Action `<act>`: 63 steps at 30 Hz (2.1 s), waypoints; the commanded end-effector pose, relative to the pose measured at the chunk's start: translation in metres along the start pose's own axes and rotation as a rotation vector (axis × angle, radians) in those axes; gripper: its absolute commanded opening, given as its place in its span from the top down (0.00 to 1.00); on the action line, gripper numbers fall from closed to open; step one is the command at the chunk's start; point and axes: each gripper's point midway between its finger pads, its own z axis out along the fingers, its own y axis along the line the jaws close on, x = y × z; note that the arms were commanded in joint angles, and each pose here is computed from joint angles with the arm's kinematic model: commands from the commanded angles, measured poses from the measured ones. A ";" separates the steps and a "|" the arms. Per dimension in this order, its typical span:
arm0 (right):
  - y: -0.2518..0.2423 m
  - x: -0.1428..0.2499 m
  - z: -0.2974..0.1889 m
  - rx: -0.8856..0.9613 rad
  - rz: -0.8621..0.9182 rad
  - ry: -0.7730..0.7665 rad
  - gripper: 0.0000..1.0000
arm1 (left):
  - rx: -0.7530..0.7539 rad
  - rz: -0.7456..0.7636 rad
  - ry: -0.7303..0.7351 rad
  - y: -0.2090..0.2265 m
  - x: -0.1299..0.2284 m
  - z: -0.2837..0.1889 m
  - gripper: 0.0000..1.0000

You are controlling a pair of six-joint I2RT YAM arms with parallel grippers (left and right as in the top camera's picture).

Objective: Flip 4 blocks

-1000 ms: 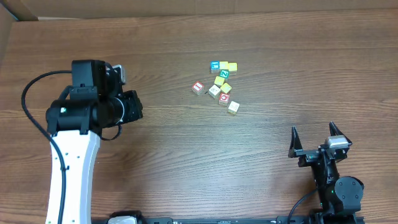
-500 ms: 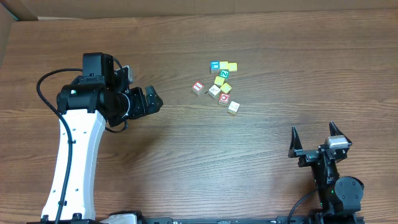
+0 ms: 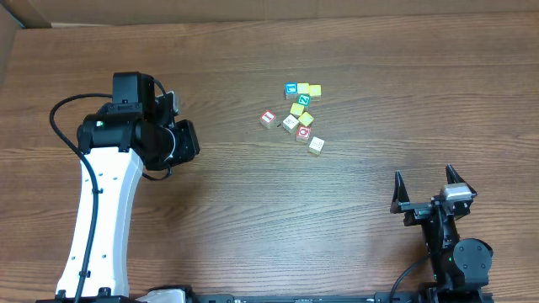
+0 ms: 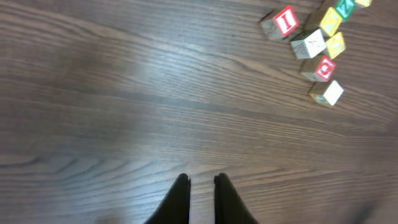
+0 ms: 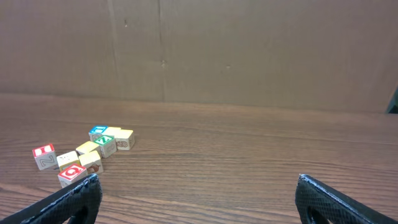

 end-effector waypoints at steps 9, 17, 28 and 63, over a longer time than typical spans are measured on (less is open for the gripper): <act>-0.001 0.001 0.000 0.007 -0.005 -0.006 0.00 | -0.014 -0.014 0.026 0.000 0.005 -0.004 0.68; -0.001 0.001 0.000 0.007 -0.005 -0.006 0.00 | -0.006 -0.015 0.030 -0.001 0.006 -0.004 0.89; -0.001 0.001 0.000 0.007 -0.005 -0.006 0.00 | -0.011 -0.110 0.026 0.000 0.005 -0.004 0.96; -0.001 0.001 0.000 0.007 -0.005 -0.006 0.00 | -0.240 -0.232 -0.045 0.035 0.000 -0.007 0.96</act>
